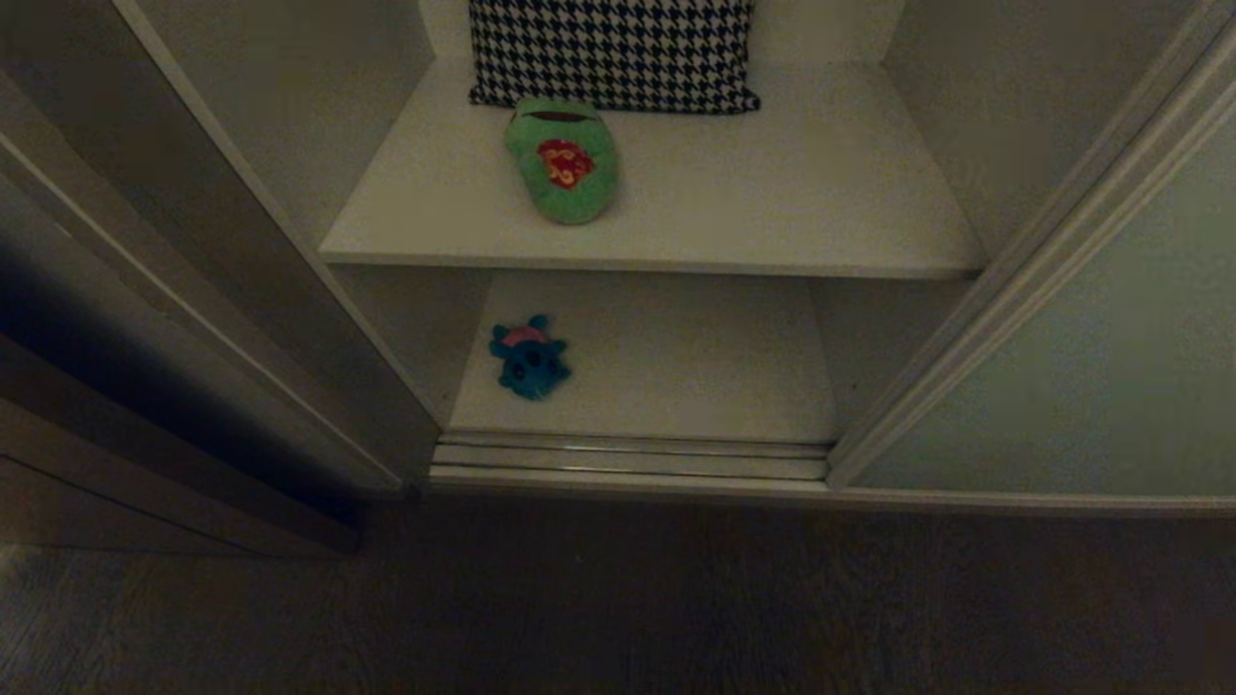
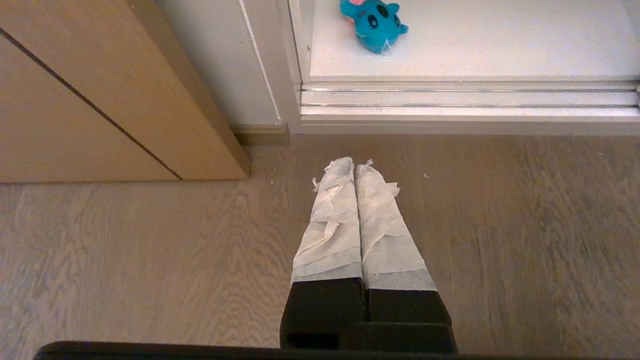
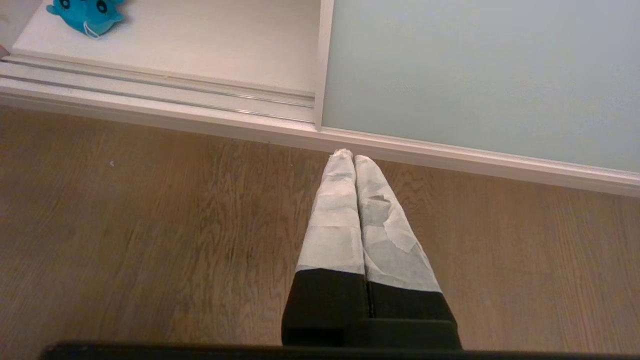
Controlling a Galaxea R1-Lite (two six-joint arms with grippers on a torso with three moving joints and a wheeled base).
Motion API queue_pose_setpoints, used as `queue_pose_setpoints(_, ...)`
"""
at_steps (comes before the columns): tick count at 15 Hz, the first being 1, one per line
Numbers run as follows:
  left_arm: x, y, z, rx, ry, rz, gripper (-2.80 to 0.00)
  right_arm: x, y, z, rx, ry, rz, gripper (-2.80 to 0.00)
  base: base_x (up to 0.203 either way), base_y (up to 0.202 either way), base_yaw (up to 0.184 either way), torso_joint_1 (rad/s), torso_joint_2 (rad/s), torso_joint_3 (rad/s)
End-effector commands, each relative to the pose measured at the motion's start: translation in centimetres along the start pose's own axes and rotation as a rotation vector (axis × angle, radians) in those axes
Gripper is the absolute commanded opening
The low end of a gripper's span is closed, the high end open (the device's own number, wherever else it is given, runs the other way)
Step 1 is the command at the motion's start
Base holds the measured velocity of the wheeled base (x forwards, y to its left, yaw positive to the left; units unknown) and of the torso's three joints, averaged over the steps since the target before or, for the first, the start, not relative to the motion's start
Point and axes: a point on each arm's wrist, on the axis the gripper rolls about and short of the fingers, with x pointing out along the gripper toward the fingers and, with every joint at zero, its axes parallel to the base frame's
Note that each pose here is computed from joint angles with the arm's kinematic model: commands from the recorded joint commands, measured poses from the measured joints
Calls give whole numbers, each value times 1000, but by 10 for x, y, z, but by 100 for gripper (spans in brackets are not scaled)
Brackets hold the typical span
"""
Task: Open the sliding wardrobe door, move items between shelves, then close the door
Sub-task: Place the green doll on the lower shelf
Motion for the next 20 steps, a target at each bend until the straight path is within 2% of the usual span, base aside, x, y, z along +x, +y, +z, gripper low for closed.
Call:
queue_pose_setpoints(1,0,0,0,11,2,0,-280,0,0,0,-1,-2,1,-280,0,0,0,0,0,0)
queue_pose_setpoints(5,0,1,5,18,-28,15,-280,0,0,0,-1,-2,1,-280,0,0,0,0,0,0)
queue_pose_setpoints(6,-4,1,17,19,-76,23,-280,0,0,0,-1,-2,1,-280,0,0,0,0,0,0)
queue_pose_setpoints(9,-23,5,79,24,-219,21,-280,0,0,0,-1,-2,1,-280,0,0,0,0,0,0)
queue_pose_setpoints(11,-8,7,118,22,-165,-8,-280,0,0,0,-1,-2,1,-280,0,0,0,0,0,0)
queue_pose_setpoints(14,51,12,183,-17,-65,-56,-280,0,0,0,-1,-2,1,-280,0,0,0,0,0,0)
queue_pose_setpoints(16,108,14,220,-47,-20,-103,-280,0,0,0,-1,-2,1,-280,0,0,0,0,0,0)
queue_pose_setpoints(18,173,10,246,-83,16,-164,-280,0,0,0,-1,-2,1,-280,0,0,0,0,0,0)
queue_pose_setpoints(20,237,-3,264,-136,33,-230,-280,0,0,0,-1,-2,1,-280,0,0,0,0,0,0)
